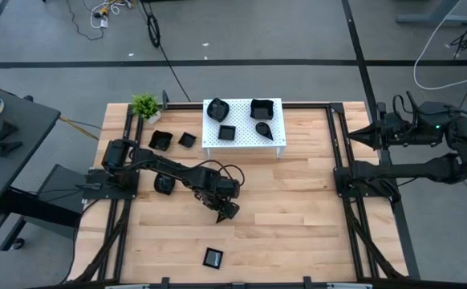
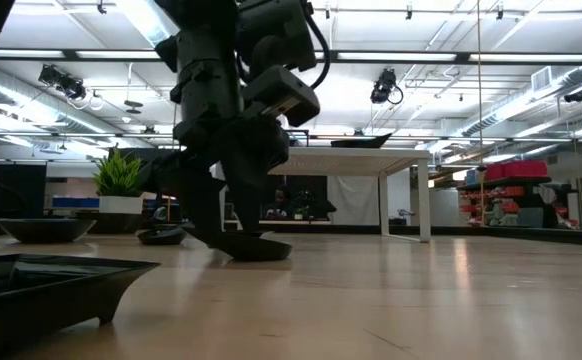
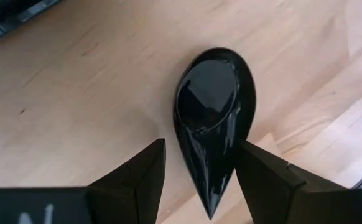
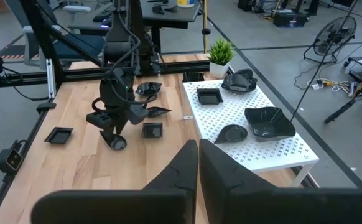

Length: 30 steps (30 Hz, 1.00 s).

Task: Pick & Place Mini shaped plates
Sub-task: Stack the drop-shaped plate on top of the drop-shaped plate on the shelf

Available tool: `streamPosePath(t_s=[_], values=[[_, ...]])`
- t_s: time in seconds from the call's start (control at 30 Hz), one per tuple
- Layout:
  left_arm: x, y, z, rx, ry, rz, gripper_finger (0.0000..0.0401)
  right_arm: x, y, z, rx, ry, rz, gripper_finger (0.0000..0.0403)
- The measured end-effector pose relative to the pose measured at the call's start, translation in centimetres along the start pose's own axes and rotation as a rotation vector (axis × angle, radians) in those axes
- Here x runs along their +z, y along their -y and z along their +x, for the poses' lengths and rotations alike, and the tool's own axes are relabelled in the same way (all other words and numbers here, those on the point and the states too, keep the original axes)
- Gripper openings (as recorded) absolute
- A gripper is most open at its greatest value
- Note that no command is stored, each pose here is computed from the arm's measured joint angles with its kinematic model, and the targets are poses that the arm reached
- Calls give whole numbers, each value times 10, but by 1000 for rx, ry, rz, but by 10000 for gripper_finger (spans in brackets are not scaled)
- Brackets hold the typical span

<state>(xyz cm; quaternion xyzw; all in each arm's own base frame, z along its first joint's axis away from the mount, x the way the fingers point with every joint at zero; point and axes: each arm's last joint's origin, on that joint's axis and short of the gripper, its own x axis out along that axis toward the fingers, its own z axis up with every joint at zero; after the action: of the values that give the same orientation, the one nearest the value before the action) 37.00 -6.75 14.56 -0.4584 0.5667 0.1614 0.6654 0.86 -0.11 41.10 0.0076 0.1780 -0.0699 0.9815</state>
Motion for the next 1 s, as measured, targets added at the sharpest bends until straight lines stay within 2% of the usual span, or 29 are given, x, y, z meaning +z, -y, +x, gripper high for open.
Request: streamPosePath(t_s=[0.57,1.0], values=[[-1,-4,3,1,-10,-3,188,0,0,0,0,0,0,20],[-1,-5,3,1,-13,-3,98,0,0,0,0,0,0,20]])
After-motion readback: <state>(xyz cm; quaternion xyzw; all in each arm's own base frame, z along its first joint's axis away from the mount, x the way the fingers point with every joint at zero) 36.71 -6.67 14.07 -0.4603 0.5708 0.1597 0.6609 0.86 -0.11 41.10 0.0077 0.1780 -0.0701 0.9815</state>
